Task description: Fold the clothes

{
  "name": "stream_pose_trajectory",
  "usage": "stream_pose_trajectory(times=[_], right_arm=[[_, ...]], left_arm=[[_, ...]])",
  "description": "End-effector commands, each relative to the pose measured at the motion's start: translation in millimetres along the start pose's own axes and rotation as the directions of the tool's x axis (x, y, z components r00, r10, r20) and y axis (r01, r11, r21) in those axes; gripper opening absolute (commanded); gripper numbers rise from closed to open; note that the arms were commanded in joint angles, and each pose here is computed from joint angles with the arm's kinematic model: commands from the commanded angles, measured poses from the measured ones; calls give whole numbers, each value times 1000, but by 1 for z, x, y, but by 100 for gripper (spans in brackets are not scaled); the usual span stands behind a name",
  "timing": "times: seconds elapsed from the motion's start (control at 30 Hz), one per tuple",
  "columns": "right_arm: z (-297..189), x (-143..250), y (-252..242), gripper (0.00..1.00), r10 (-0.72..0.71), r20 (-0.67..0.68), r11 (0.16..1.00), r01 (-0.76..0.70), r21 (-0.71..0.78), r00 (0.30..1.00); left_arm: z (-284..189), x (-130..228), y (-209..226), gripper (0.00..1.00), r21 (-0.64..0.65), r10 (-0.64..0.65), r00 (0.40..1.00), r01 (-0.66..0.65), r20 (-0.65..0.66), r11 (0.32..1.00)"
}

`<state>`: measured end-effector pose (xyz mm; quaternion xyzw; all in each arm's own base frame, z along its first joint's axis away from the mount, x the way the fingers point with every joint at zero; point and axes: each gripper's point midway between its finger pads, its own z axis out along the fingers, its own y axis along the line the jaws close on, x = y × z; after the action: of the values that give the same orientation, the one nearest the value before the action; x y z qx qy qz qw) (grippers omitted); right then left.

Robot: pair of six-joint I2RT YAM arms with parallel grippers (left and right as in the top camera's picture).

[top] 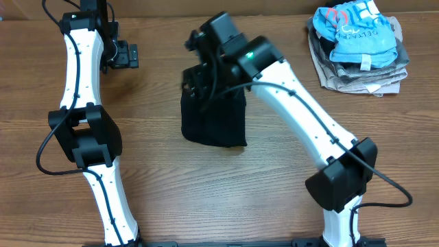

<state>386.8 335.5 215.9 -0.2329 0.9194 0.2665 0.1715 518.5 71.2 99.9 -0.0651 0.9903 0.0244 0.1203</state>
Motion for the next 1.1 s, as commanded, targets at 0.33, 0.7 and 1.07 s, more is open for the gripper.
stream_pose_trajectory(times=[0.33,0.7,1.07], right_arm=[[64,49,27,60,-19,-113,1000,21,21,993],[58,12,-32,66,81,51,966,-91,240,995],[96,41,-26,44,392,-21,905,-381,188,920]], left_arm=[[5,3,2,100,6,-19,1000,20,-17,1000],[5,3,2,100,6,-19,1000,20,-16,1000],[5,3,2,100,6,-20,1000,20,-17,1000]])
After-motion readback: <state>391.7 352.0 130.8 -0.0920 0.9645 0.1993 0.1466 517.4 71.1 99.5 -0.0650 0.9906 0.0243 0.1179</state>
